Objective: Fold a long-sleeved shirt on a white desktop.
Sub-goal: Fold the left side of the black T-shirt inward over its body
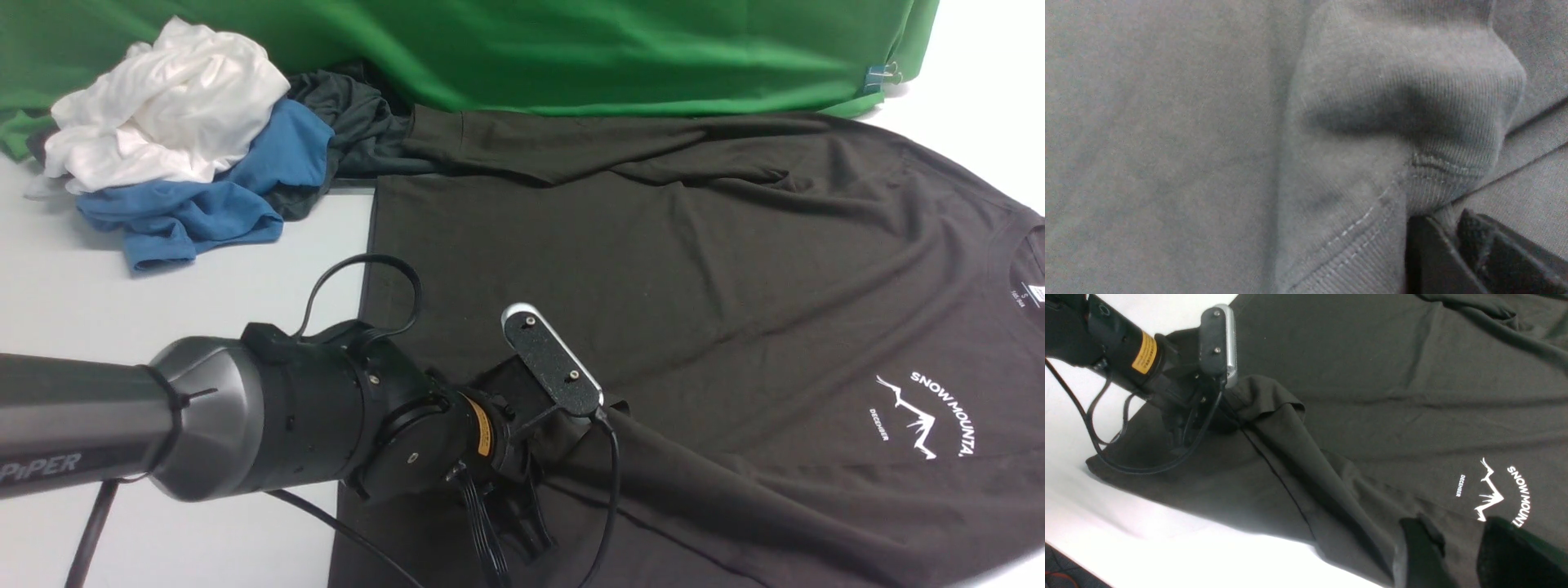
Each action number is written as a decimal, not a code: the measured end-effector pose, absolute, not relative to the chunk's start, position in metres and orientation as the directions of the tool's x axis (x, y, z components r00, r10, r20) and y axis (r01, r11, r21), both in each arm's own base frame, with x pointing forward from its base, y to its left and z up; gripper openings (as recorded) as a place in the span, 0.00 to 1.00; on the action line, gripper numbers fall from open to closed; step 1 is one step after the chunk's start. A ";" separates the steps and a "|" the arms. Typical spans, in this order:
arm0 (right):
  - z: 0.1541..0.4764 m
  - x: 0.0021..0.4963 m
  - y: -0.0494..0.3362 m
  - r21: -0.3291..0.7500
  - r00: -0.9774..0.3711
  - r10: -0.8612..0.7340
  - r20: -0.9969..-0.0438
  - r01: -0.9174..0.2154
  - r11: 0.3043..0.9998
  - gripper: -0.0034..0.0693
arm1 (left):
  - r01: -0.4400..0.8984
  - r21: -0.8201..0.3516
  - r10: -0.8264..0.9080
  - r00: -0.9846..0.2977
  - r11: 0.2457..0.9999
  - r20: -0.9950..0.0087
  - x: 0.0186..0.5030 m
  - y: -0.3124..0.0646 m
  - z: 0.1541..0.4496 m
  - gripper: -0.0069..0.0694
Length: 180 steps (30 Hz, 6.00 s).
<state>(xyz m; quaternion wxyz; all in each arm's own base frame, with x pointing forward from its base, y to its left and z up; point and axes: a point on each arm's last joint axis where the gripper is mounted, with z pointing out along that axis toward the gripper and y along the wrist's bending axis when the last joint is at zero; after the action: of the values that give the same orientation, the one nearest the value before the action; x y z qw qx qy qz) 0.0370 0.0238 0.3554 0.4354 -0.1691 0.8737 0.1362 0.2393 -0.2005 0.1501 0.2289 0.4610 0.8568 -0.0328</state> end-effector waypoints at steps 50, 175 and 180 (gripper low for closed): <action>0.355 0.037 0.024 0.091 -0.569 -0.180 -0.802 -0.414 0.906 0.38 | 0.930 0.130 0.901 -0.287 0.344 -0.326 0.271 -0.191 0.153 0.42; 0.359 0.034 0.033 0.162 -0.547 -0.155 -0.822 -0.487 0.858 0.38 | 0.583 -0.044 0.514 -0.747 0.811 -0.422 0.324 -0.140 0.162 0.62; 0.359 0.034 0.033 0.162 -0.545 -0.154 -0.824 -0.487 0.858 0.38 | 0.558 -0.043 0.483 -0.752 0.829 -0.449 0.331 -0.141 0.154 0.64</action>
<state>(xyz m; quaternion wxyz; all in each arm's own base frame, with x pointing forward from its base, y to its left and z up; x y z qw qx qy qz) 0.0341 0.0333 0.3591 0.4389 -0.1867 0.8582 0.1899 0.3306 -0.1412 0.1535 0.2145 0.2792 0.9319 -0.0873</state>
